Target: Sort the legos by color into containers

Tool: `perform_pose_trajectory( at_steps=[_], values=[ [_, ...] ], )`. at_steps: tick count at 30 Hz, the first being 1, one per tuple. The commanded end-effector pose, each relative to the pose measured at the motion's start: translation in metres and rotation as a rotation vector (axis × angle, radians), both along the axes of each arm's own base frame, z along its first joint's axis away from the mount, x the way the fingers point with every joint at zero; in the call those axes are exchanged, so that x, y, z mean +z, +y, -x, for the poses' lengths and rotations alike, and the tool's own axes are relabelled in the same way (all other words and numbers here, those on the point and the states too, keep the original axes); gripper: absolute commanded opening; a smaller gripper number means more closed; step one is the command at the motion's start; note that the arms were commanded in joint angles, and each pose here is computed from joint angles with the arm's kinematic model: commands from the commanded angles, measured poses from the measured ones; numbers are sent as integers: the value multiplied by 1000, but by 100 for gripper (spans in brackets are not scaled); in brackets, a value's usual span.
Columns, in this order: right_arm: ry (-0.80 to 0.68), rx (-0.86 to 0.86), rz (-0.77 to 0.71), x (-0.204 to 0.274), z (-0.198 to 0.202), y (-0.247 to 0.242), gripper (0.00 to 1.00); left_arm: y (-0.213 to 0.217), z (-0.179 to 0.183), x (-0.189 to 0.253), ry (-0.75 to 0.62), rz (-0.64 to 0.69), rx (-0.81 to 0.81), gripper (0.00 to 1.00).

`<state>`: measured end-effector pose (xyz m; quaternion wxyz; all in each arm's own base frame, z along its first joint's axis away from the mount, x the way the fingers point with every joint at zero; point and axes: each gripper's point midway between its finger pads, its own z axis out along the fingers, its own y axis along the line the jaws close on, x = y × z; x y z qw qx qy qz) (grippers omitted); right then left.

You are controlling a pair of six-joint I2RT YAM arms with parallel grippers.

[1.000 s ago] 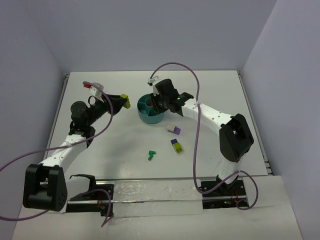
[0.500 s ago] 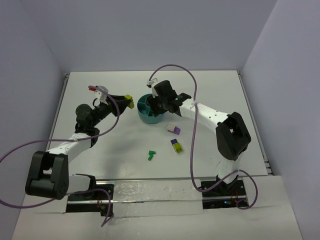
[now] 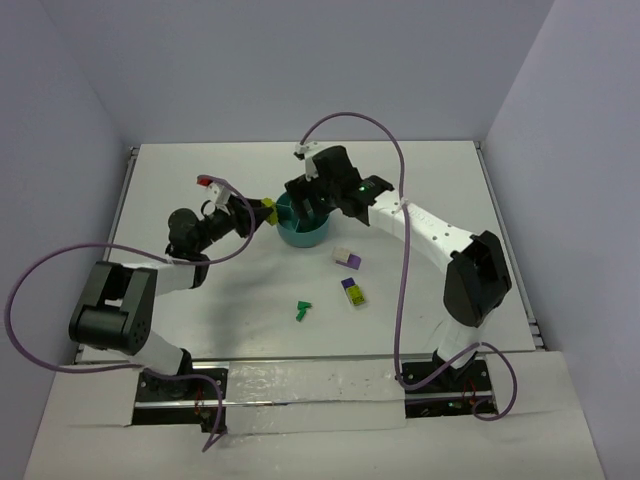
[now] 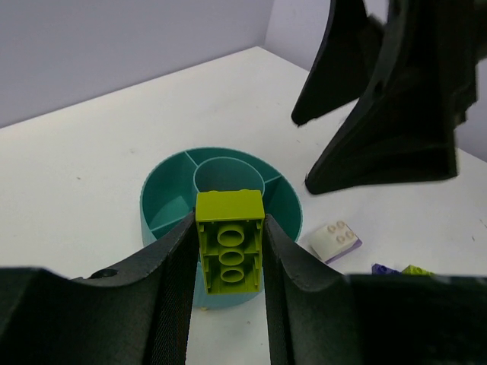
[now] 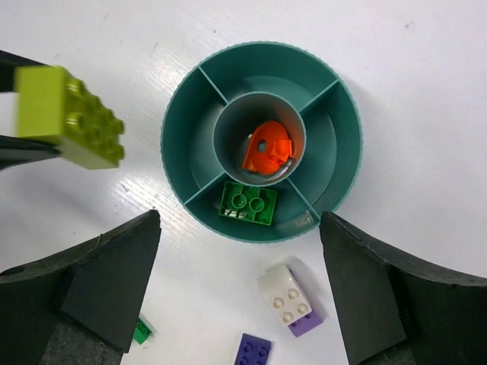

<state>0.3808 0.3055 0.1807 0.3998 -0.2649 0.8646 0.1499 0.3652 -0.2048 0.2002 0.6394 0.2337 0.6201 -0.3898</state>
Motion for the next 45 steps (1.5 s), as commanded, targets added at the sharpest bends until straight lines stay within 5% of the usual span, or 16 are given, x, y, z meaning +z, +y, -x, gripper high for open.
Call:
perform_pose_trajectory(
  at_steps=[1,22,34,45],
  values=[
    [-56,-34,-82,47,-6,-19,92,-15,5,24,-158,14,-104,10],
    [-20,-68,-75,37,-19,-46,93,-32,-20,-3,-176,-4,-153,37],
    [2,-58,-79,30,-18,-43,93,-38,-22,-5,-215,-17,-162,37],
    [7,-61,-70,26,-13,-47,94,-38,-22,-4,-224,-23,-163,64]
  ],
)
